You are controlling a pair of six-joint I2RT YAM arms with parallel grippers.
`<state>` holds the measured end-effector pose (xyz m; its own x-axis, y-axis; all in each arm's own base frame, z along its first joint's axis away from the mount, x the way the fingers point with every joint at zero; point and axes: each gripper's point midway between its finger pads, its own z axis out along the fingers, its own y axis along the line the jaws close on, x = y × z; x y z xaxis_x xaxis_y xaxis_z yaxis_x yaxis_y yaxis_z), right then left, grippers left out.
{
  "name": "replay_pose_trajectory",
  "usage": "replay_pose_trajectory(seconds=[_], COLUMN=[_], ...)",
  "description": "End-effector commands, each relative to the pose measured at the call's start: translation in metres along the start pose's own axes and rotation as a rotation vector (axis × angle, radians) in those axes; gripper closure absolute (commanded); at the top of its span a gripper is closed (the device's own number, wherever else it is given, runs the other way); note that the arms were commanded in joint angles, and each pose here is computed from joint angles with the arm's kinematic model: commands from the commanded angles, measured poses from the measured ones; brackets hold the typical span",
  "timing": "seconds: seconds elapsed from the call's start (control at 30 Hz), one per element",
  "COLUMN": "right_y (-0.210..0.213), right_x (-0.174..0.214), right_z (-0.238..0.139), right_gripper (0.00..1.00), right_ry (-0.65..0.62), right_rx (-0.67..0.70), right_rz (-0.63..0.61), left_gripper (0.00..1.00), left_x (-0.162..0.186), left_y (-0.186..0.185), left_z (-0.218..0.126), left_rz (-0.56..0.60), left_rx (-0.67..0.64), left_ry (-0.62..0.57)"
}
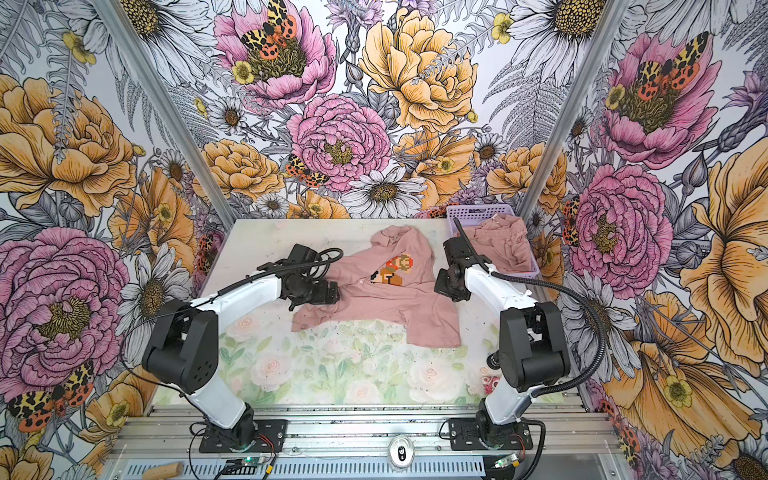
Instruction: Fold and stack the mixed laundry pile
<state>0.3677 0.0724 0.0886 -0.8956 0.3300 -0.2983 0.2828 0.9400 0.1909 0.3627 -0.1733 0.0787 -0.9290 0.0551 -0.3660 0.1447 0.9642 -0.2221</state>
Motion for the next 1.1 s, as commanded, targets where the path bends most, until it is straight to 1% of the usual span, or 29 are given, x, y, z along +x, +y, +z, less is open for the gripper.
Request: replay_pose_trajectory(seconds=[0.0, 0.07, 0.1, 0.13, 0.17, 0.23, 0.37, 0.4, 0.43, 0.5, 0.6, 0.67, 0.77, 0.83, 0.9, 0.97, 1.07], right_y=[0.002, 0.002, 0.002, 0.002, 0.002, 0.002, 0.001, 0.001, 0.001, 0.0, -0.005, -0.009, -0.011, -0.011, -0.008, -0.005, 0.0], right_x=[0.0, 0.0, 0.0, 0.0, -0.001, 0.0, -0.001, -0.001, -0.002, -0.002, -0.004, -0.007, -0.013, -0.018, -0.025, -0.032, -0.042], right_z=[-0.003, -0.005, -0.006, -0.006, -0.007, -0.007, -0.007, -0.008, -0.008, -0.01, -0.016, -0.022, -0.029, -0.032, -0.033, -0.032, -0.032], right_gripper=[1.0, 1.0, 1.0, 1.0, 1.0, 1.0, 1.0, 1.0, 1.0, 1.0, 1.0, 1.0, 1.0, 1.0, 1.0, 1.0, 1.0], right_ry=[-0.003, -0.006, -0.008, -0.009, -0.012, -0.01, -0.011, -0.014, -0.016, -0.02, -0.034, -0.05, -0.069, -0.082, -0.09, -0.095, -0.106], right_rx=[0.001, -0.001, -0.001, -0.002, -0.002, -0.004, -0.005, -0.005, -0.004, -0.004, -0.007, -0.013, -0.025, -0.03, -0.034, -0.038, -0.041], right_rz=[-0.01, -0.011, -0.014, -0.013, -0.012, -0.013, -0.011, -0.01, -0.01, -0.009, 0.003, 0.015, 0.03, 0.034, 0.033, 0.032, 0.025], left_gripper=[0.09, 0.14, 0.18, 0.22, 0.29, 0.43, 0.84, 0.92, 1.0, 1.0, 1.0, 1.0, 1.0, 1.0, 1.0, 1.0, 1.0], left_x=[-0.012, -0.01, -0.003, -0.002, -0.001, -0.001, -0.009, -0.008, -0.017, -0.023, -0.034, -0.042, -0.053, -0.059, -0.065, -0.075, -0.093], left_y=[0.004, 0.011, 0.019, 0.023, 0.027, 0.034, 0.047, 0.05, 0.049, 0.053, 0.065, 0.075, 0.092, 0.107, 0.128, 0.146, 0.162], left_z=[0.012, 0.017, 0.027, 0.029, 0.029, 0.028, 0.018, 0.017, 0.002, -0.014, -0.047, -0.07, -0.096, -0.103, -0.104, -0.099, -0.094], left_rz=[0.025, 0.034, 0.038, 0.041, 0.043, 0.049, 0.045, 0.047, 0.041, 0.032, 0.012, -0.017, -0.045, -0.073, -0.106, -0.142, -0.163], left_rx=[-0.069, -0.125, -0.168, -0.195, -0.215, -0.252, -0.31, -0.32, -0.311, -0.31, -0.306, -0.275, -0.241, -0.232, -0.25, -0.256, -0.284], left_ry=[-0.012, 0.01, 0.038, 0.04, 0.038, 0.032, 0.006, 0.008, -0.032, -0.063, -0.136, -0.187, -0.243, -0.257, -0.265, -0.282, -0.311])
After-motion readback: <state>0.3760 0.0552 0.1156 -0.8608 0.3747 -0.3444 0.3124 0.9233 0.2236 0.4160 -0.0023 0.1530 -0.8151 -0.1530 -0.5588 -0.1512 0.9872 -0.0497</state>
